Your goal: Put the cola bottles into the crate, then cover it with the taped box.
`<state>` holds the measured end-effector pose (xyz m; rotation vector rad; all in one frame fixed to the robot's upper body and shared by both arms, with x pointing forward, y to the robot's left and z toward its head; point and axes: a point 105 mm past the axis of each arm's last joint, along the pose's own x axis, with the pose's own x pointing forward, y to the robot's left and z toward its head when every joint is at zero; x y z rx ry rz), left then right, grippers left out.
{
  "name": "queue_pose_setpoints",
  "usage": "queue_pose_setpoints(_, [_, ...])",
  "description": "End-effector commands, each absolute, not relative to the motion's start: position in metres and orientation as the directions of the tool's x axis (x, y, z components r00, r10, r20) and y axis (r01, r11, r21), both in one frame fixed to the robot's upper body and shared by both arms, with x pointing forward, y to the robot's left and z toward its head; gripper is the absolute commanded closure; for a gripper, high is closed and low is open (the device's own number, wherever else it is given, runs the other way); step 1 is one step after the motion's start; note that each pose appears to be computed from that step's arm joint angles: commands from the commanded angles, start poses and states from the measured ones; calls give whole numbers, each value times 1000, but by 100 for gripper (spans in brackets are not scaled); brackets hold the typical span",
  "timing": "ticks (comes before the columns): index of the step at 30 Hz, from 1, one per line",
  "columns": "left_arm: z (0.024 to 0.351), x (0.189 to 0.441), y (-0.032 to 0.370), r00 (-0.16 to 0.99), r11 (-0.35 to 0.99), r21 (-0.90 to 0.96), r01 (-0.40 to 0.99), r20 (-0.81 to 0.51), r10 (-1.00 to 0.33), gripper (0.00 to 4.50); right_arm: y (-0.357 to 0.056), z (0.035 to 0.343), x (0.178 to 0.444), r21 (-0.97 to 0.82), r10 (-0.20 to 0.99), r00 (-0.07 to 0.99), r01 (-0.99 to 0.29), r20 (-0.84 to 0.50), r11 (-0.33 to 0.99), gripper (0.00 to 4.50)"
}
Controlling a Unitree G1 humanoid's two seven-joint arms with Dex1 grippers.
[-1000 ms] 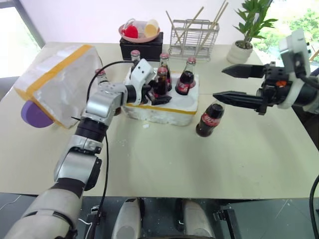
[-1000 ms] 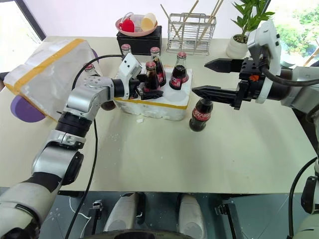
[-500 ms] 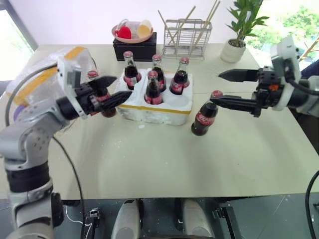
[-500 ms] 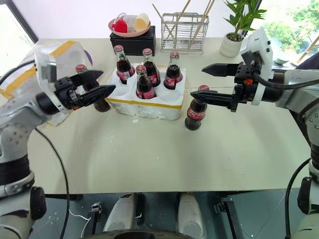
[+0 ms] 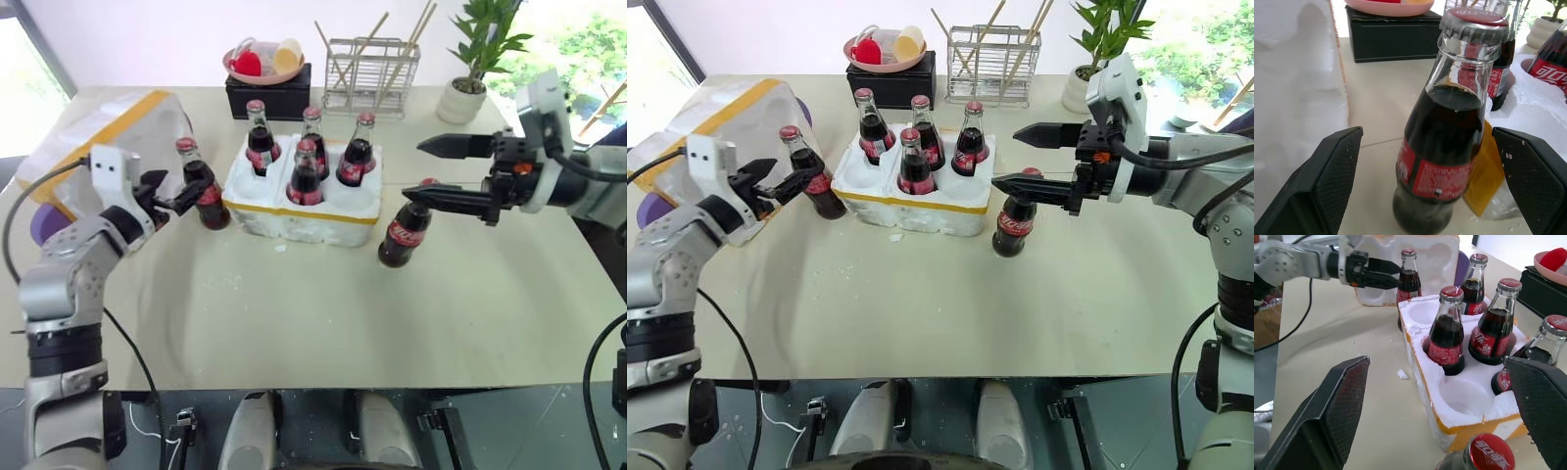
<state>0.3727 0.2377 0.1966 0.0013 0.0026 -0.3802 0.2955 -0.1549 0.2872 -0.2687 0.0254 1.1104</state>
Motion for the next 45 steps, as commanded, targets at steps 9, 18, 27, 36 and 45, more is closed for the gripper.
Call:
queue_pose_setpoints(9, [181, 401, 230, 904, 898, 108, 427, -53, -424, 7, -153, 304, 288, -244, 881, 464, -868, -91, 432, 0])
queue_pose_setpoints(18, [210, 387, 239, 880, 879, 48, 474, 7, -475, 129, -155, 306, 285, -248, 870, 489, -853, -73, 459, 0])
queue_pose_setpoints(27, [285, 318, 216, 616, 620, -19, 785, 132, -776, 129, -159, 304, 282, -251, 854, 515, -838, -77, 484, 0])
queue_pose_setpoints(36, [296, 377, 181, 670, 687, 90, 721, 165, -724, 129, -161, 304, 281, -251, 843, 532, -829, -80, 499, 0])
queue_pose_setpoints(45, [258, 392, 155, 626, 621, 147, 770, 18, -780, 129, -166, 303, 278, -256, 825, 557, -814, -92, 521, 0])
